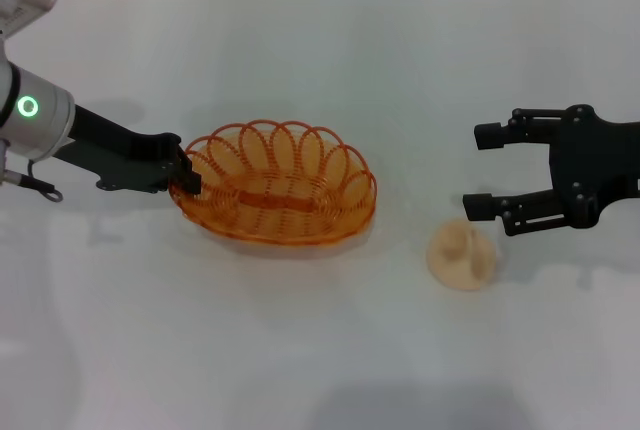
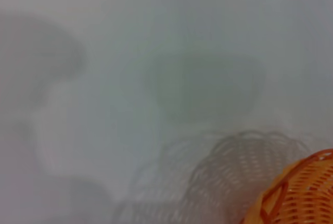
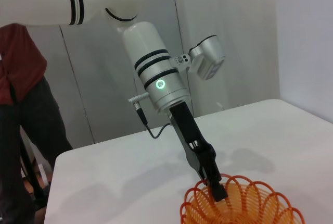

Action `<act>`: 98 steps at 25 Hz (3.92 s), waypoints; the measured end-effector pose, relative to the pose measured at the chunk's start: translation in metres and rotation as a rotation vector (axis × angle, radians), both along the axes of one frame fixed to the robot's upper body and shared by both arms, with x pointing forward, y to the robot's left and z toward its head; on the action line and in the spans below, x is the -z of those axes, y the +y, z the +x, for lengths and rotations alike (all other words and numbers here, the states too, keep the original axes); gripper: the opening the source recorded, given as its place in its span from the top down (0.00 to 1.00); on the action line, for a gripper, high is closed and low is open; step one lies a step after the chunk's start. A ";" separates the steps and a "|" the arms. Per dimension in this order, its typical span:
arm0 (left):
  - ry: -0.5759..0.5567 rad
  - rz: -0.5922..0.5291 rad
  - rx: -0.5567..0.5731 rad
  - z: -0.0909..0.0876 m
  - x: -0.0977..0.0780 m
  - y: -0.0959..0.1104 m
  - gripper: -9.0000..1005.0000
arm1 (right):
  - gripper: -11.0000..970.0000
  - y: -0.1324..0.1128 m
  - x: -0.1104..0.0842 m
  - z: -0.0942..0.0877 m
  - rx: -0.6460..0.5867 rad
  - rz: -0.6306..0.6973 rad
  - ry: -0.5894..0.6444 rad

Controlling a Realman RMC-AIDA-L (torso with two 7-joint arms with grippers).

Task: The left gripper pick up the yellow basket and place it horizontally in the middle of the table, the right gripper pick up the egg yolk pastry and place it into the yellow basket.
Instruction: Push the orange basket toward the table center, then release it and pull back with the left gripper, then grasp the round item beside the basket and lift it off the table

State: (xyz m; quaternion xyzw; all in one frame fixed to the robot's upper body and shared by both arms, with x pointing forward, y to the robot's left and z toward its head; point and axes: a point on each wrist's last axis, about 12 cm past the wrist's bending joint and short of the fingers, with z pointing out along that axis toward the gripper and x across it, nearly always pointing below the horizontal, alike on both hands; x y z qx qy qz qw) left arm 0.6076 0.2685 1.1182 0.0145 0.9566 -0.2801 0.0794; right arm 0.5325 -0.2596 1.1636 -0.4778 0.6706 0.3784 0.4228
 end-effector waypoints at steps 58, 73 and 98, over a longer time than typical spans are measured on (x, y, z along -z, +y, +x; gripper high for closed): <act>-0.060 -0.086 0.018 -0.005 0.017 -0.015 0.56 | 0.12 0.002 -0.002 0.000 -0.023 -0.004 0.002; -0.402 -0.115 0.000 0.007 -0.036 0.025 0.12 | 0.12 0.003 -0.002 0.003 -0.006 0.001 0.002; -0.912 -0.306 0.663 -0.068 -0.081 0.033 0.12 | 0.12 0.015 0.001 0.021 0.068 -0.162 0.200</act>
